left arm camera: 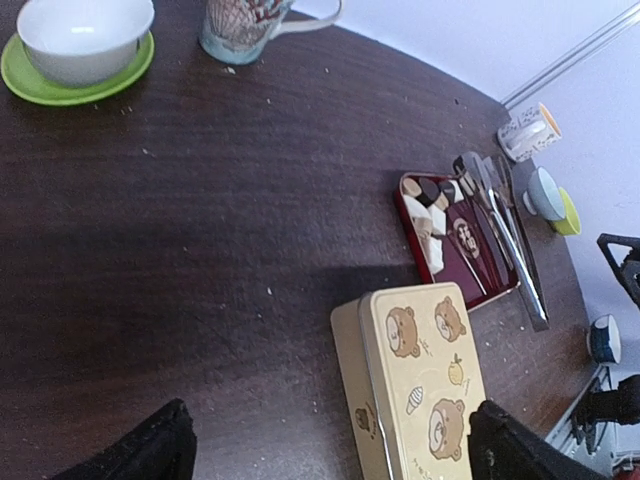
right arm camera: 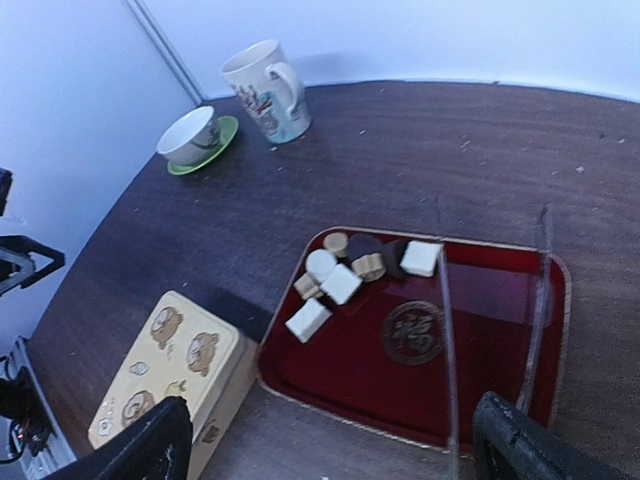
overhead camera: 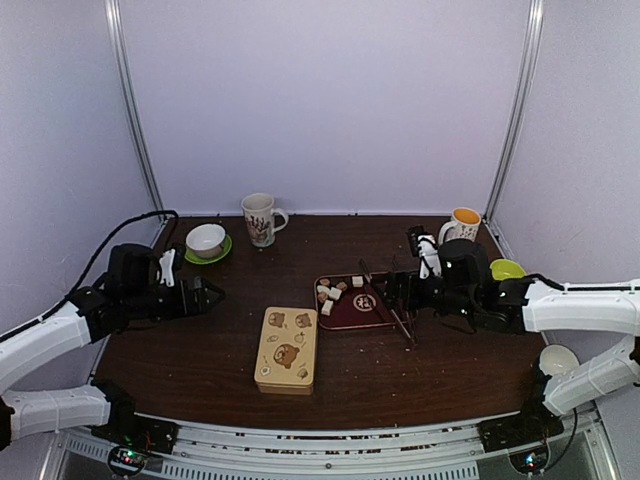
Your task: Pack the chocolate
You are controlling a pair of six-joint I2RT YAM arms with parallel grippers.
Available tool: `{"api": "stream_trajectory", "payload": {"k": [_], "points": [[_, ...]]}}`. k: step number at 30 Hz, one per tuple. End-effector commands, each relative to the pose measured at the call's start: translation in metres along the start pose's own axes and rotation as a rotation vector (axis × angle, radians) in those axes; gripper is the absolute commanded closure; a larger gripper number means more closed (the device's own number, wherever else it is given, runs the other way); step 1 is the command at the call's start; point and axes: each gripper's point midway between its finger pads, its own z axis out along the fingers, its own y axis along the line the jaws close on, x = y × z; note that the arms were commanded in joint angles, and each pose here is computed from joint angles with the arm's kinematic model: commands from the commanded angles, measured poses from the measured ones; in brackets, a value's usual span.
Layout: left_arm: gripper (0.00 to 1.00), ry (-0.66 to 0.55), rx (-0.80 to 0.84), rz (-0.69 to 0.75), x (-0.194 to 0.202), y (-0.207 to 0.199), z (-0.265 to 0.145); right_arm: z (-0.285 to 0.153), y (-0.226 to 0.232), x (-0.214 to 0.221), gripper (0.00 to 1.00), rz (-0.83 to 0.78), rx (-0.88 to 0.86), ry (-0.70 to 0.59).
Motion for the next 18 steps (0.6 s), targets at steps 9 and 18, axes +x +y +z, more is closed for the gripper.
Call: {"api": "stream_trajectory", "payload": {"k": [9, 18], "points": [[0.02, -0.387, -0.352, 0.302, -0.088, 0.029, -0.058, -0.058, -0.129, -0.076, 0.0, -0.108, 0.634, -0.234], [0.02, -0.507, -0.641, 0.459, -0.104, 0.069, -0.071, -0.082, -0.17, -0.098, 0.0, -0.15, 0.685, -0.348]]}}
